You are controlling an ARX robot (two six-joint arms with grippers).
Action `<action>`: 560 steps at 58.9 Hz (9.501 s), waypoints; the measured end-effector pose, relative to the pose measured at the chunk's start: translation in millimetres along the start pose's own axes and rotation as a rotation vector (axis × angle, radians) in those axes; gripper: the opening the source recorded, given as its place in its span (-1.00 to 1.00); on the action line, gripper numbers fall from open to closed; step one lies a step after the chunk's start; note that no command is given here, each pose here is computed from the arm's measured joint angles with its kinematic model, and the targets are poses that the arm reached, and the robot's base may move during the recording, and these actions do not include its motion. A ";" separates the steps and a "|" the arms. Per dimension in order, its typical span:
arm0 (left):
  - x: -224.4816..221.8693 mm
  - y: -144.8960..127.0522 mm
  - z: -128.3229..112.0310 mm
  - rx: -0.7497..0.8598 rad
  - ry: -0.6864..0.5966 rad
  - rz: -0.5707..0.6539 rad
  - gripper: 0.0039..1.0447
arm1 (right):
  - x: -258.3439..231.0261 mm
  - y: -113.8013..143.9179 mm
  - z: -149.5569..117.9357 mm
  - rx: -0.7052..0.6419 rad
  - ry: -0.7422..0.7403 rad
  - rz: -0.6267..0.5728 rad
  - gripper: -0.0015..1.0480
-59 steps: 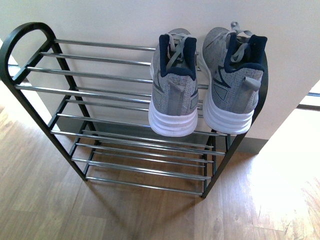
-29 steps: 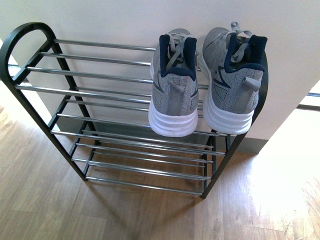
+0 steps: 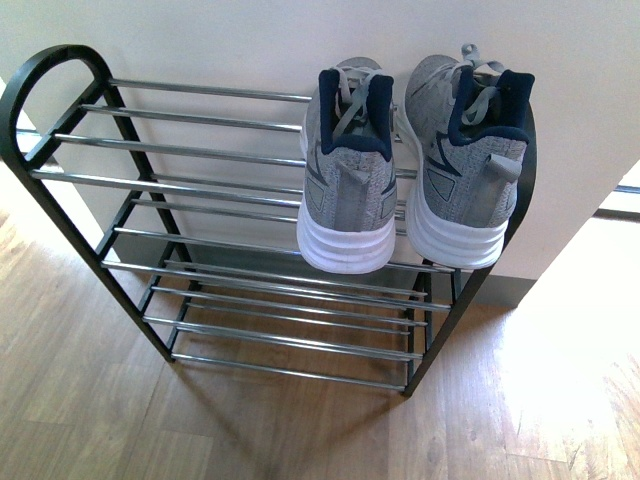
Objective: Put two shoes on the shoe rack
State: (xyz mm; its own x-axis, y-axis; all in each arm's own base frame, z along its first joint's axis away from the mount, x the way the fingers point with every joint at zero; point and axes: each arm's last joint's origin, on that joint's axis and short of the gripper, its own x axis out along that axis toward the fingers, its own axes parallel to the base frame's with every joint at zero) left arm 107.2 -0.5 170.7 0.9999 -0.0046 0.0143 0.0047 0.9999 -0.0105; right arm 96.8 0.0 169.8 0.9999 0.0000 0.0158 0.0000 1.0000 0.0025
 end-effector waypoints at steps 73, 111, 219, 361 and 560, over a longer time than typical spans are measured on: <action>-9.4 0.2 -3.5 0.002 0.016 0.002 0.83 | 0.0 -0.1 0.0 0.000 0.000 -0.002 0.82; -9.5 0.2 -3.5 0.003 0.016 0.002 0.83 | 0.0 0.0 0.0 0.000 0.000 0.000 0.82; -9.5 0.3 -3.5 0.003 0.016 0.005 0.83 | -0.1 0.1 -0.1 0.000 0.001 0.003 0.82; -9.5 0.2 -3.5 0.003 0.016 0.002 0.83 | -0.1 -0.1 -0.1 0.000 0.001 -0.002 0.82; 211.1 -133.7 -197.1 0.399 1.069 -0.021 -0.98 | 0.0 0.0 -0.2 0.000 0.002 0.000 0.82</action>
State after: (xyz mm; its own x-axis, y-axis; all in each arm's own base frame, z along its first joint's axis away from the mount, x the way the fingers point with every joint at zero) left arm 320.5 -137.2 -21.9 0.5008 0.1634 -0.8500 0.2078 0.9306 0.3014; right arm 96.8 0.0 169.6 0.9999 -0.0004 0.0135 0.0003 1.0000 0.0025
